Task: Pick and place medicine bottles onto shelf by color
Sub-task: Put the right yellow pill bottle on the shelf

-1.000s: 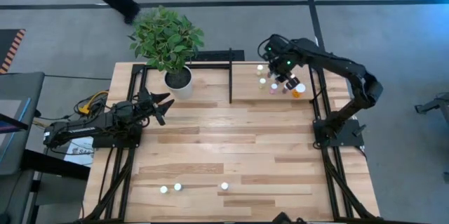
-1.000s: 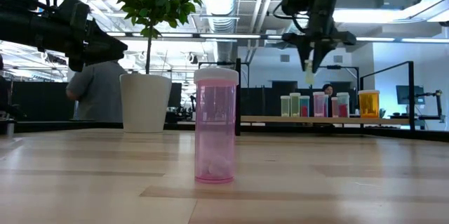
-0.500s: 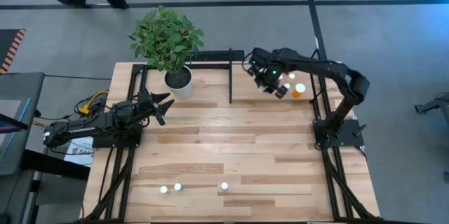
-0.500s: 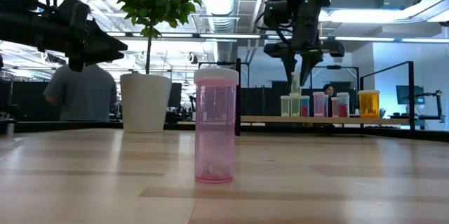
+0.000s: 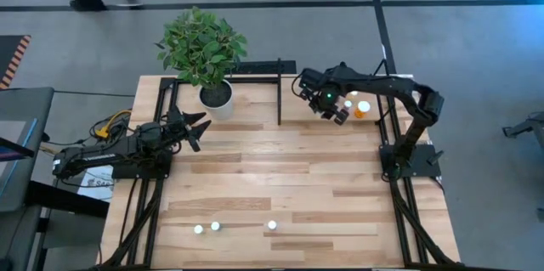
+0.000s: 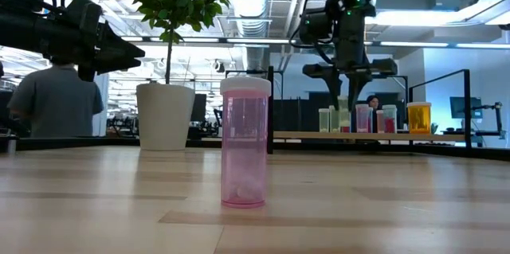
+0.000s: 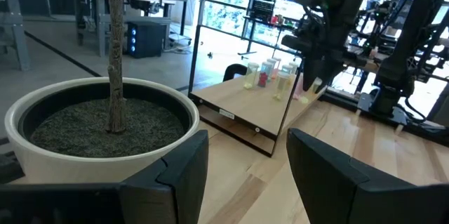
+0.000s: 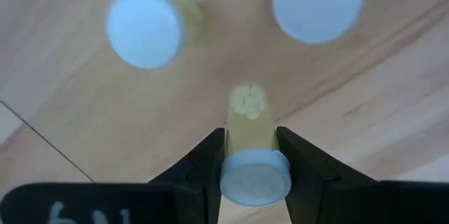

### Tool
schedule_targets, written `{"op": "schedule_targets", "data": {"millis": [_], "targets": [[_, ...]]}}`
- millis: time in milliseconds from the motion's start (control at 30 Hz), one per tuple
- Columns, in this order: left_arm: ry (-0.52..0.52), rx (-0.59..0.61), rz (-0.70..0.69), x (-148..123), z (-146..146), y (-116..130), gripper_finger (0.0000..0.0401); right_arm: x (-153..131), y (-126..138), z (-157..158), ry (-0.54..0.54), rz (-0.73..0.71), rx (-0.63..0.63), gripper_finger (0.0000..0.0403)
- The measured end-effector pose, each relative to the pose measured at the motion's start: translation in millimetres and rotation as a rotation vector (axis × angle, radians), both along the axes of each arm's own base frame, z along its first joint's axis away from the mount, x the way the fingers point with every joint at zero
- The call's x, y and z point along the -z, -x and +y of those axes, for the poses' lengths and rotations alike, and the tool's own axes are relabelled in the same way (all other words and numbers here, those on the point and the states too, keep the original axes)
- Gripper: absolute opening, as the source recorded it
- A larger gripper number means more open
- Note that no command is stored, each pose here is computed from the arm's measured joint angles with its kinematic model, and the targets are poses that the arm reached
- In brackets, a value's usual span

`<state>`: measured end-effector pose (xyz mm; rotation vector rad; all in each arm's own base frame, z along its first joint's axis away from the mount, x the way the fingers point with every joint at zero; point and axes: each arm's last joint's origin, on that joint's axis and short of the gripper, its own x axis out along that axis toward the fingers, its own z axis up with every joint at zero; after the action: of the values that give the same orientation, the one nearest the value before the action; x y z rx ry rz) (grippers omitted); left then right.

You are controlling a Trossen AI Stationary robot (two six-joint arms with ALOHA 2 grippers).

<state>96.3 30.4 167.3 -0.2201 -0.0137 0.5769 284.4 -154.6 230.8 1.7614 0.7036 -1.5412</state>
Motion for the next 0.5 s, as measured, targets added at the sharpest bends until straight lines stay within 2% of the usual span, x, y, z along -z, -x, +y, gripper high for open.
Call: {"op": "schedule_targets", "data": {"millis": [267, 500], "targets": [[0.0, 0.0, 0.0, 0.0, 0.0, 0.0, 0.0181, 12.1, 4.3, -4.3, -0.009, -0.011, 0.015, 0.0135], [0.0, 0.0, 0.0, 0.1, 0.0, 0.0, 0.0181, 11.9, 8.9, -13.1, -0.003, -0.016, 0.029, 0.0135]]}}
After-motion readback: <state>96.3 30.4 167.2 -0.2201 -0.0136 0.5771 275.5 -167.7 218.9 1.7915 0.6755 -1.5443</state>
